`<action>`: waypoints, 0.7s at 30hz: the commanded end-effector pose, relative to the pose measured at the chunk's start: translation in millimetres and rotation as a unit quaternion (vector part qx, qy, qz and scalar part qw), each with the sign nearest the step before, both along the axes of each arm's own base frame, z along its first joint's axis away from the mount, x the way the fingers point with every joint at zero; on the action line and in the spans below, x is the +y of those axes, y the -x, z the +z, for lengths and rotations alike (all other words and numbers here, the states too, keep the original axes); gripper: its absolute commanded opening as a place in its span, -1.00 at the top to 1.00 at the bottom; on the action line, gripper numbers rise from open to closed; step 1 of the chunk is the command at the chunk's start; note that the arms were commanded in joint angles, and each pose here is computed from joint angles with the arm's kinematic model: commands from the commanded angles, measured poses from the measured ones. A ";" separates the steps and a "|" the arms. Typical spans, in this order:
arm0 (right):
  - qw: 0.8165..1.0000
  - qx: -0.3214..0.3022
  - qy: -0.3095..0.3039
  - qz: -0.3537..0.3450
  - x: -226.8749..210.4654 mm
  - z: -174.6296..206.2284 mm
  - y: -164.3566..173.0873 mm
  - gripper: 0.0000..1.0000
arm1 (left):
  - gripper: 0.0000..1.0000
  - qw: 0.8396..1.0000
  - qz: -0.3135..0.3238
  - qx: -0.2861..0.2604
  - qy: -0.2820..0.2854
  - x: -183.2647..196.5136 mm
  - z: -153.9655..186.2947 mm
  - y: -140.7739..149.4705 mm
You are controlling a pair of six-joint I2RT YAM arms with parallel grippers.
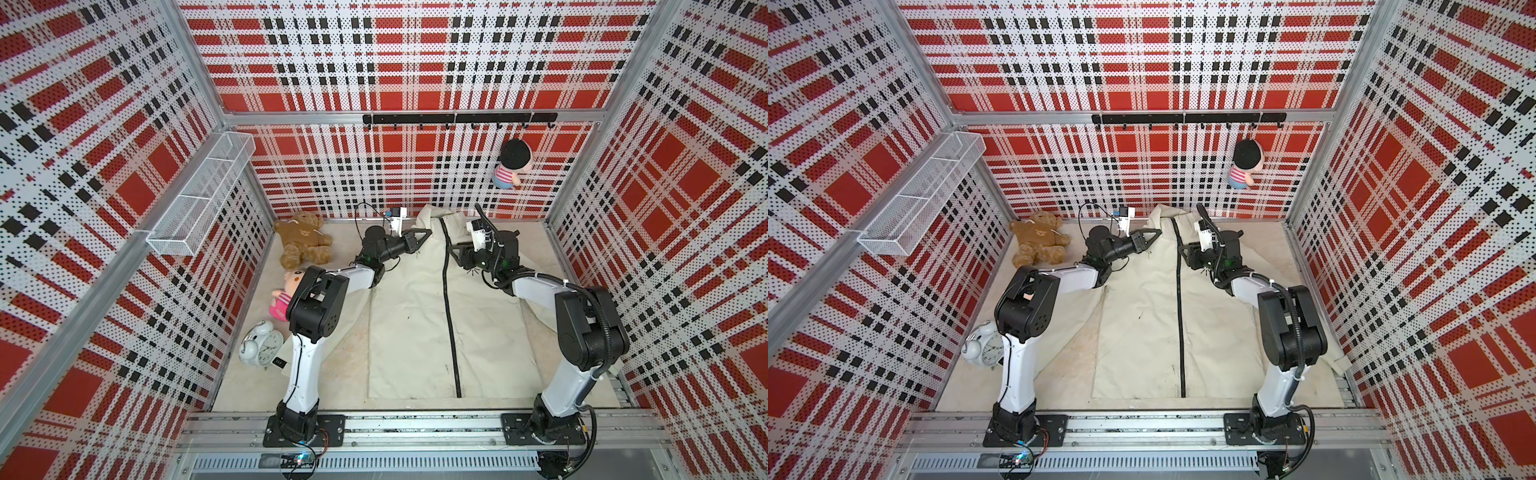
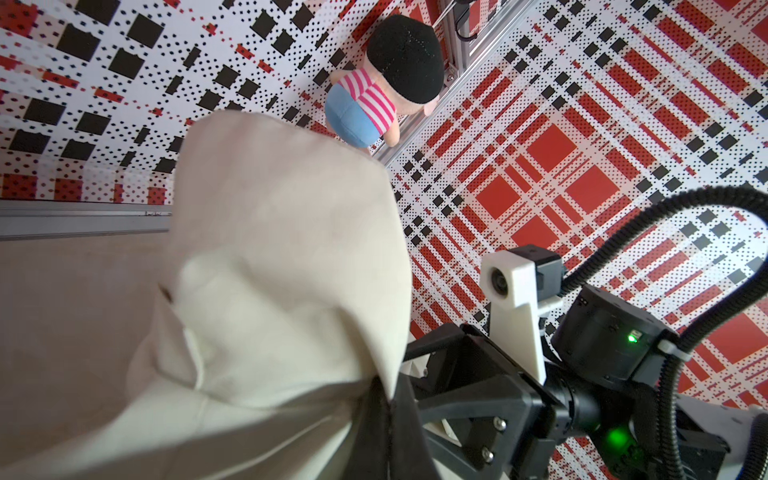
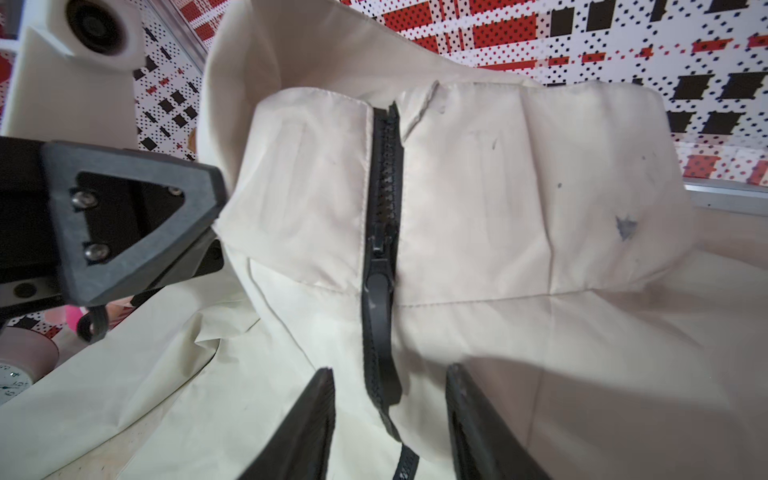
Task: Unzip the jacket
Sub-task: Unzip the zipper on the jacket.
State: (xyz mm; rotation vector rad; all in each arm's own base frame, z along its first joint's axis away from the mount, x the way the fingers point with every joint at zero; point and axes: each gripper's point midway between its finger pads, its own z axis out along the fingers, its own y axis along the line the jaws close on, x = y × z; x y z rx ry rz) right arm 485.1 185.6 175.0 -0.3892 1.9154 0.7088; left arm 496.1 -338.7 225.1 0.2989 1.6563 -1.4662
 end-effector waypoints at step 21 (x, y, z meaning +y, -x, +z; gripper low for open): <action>0.995 0.035 0.090 -0.020 13.8 -12.7 -15.9 0.31 | 1.00 0.997 -0.005 -0.068 0.018 -0.8 48.5 15.4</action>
